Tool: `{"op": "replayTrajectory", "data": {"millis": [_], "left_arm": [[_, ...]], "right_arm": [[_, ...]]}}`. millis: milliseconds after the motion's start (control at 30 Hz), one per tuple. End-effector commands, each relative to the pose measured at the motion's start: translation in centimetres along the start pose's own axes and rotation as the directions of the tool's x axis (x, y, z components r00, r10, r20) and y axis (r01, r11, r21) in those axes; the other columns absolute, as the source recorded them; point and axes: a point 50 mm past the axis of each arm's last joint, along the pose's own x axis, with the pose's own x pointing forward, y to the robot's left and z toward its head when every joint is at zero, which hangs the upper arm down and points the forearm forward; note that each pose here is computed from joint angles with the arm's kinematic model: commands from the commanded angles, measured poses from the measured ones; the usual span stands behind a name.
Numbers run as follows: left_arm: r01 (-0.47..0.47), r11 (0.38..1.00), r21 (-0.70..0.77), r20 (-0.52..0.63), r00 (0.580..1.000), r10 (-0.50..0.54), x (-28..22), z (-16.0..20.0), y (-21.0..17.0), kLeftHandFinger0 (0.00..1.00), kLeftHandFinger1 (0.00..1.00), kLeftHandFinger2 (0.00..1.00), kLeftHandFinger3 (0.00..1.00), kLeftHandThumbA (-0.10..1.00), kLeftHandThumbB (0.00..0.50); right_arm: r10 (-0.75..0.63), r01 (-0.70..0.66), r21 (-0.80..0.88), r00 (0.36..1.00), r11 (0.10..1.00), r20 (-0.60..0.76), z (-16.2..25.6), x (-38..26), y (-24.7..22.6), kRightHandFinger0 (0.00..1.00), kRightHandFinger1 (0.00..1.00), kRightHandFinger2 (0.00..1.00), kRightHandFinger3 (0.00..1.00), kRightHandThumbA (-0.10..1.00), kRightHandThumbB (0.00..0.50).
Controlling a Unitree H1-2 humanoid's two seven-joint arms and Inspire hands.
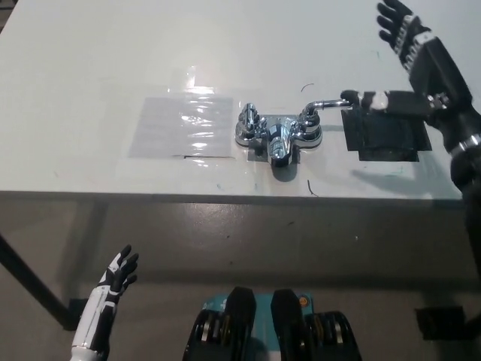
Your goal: The faucet is at the center of the desk and the robot turn off the faucet by turning the right faucet handle using the right hand
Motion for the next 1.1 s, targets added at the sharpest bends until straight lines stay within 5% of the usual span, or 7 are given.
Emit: {"op": "replayTrajectory", "data": {"millis": [0, 300, 533, 1067], "left_arm": [[0.020, 1.000, 0.014, 0.070, 0.997, -0.021, 0.4, 1.2, 0.3, 1.00, 1.00, 1.00, 1.00, 1.00, 0.400], [0.025, 1.000, 0.012, 0.070, 0.997, -0.026, 0.2, 1.1, 0.1, 1.00, 1.00, 1.00, 1.00, 1.00, 0.397], [0.034, 0.999, 0.003, 0.070, 0.997, -0.034, 0.0, 1.1, 0.1, 1.00, 1.00, 1.00, 1.00, 1.00, 0.395], [0.052, 0.998, 0.019, 0.075, 0.996, -0.053, 0.2, 1.3, -0.3, 1.00, 1.00, 1.00, 1.00, 1.00, 0.386]], "right_arm": [[0.060, -0.061, -0.036, 0.998, 0.998, -0.019, 1.7, 3.6, -1.0, 1.00, 1.00, 1.00, 1.00, 1.00, 0.352], [0.077, -0.077, 0.009, 0.992, 0.997, -0.096, 0.6, 7.2, -1.8, 1.00, 1.00, 1.00, 1.00, 1.00, 0.318], [0.074, -0.080, -0.027, 0.981, 0.996, -0.181, -0.1, 9.2, -2.0, 1.00, 1.00, 1.00, 1.00, 1.00, 0.389], [0.056, -0.114, -0.173, 0.949, 0.978, -0.309, -1.9, 11.8, -2.3, 1.00, 1.00, 1.00, 1.00, 1.00, 0.372]]}}
